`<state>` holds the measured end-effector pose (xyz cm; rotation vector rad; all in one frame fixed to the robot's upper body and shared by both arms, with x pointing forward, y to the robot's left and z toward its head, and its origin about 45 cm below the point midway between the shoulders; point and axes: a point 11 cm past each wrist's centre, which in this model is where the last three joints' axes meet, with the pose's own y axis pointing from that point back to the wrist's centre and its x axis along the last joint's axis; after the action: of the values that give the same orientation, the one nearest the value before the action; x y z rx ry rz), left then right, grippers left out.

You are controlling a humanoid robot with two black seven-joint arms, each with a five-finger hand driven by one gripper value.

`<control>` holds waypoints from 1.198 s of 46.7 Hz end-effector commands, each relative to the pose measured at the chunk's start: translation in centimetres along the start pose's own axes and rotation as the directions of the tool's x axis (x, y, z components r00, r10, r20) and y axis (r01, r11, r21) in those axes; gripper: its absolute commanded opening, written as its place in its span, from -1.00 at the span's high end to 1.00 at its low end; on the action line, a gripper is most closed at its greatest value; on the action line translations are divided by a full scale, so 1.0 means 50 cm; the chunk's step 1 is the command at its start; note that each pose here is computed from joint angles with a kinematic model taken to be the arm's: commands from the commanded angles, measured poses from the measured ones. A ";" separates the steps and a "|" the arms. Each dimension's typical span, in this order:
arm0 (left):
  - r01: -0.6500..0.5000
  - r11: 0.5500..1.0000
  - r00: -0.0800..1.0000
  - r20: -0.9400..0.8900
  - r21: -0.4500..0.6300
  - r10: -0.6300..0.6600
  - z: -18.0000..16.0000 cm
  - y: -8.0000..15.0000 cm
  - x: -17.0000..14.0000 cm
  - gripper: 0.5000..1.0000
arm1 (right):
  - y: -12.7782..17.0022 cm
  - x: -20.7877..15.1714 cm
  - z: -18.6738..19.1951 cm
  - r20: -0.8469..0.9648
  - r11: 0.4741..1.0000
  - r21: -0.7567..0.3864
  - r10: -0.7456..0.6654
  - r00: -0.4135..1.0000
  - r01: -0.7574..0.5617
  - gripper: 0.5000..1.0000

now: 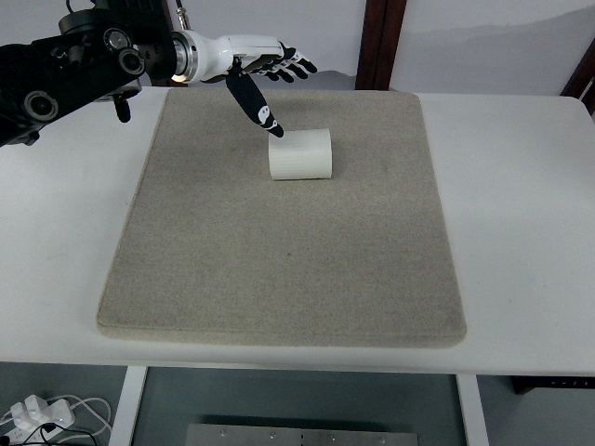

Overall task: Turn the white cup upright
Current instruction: 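Reach the left hand over the sideways white cup, fingers pointing down, then close the left hand fingers around the cup body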

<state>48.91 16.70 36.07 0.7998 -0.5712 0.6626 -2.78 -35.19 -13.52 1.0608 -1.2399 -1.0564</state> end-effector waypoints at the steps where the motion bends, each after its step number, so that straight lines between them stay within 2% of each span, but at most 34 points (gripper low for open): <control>1: 0.001 1.000 1.000 0.011 0.022 -0.001 0.004 -0.001 0.002 -0.89 | 0.000 0.000 0.000 0.000 1.000 0.000 0.000 1.000 0.000 -0.81; 10: 0.047 0.996 0.997 0.064 0.080 -0.052 0.004 -0.029 -0.037 -0.86 | 0.000 0.000 0.000 -0.001 1.000 0.000 0.000 1.000 0.000 -0.81; 14: 0.021 0.995 0.998 0.065 0.099 -0.028 -0.003 -0.045 -0.045 -0.79 | 0.000 0.000 0.000 0.000 1.000 0.000 0.000 1.000 0.000 -0.81; 25: 0.006 0.994 0.998 0.058 0.109 -0.012 0.010 -0.082 -0.059 -0.79 | 0.000 0.000 0.000 -0.001 1.000 0.000 0.000 1.000 0.000 -0.81; 34: -0.002 0.989 0.997 0.074 0.146 -0.009 -0.001 -0.102 -0.070 -0.87 | 0.000 0.000 0.000 0.000 1.000 0.000 0.000 1.000 0.000 -0.81; 40: -0.029 0.984 0.998 0.062 0.178 0.018 -0.023 -0.102 -0.053 -0.94 | 0.000 0.001 0.000 -0.001 1.000 0.000 0.001 1.000 -0.001 -0.81; 56: -0.016 0.978 0.997 0.077 0.208 0.000 -0.037 -0.122 -0.077 -0.96 | 0.000 0.000 0.000 -0.001 1.000 0.000 0.000 1.000 0.000 -0.81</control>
<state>51.23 14.16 29.95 1.0245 -0.5836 0.7157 -2.79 -35.19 -13.51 1.0608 -1.2394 -1.0560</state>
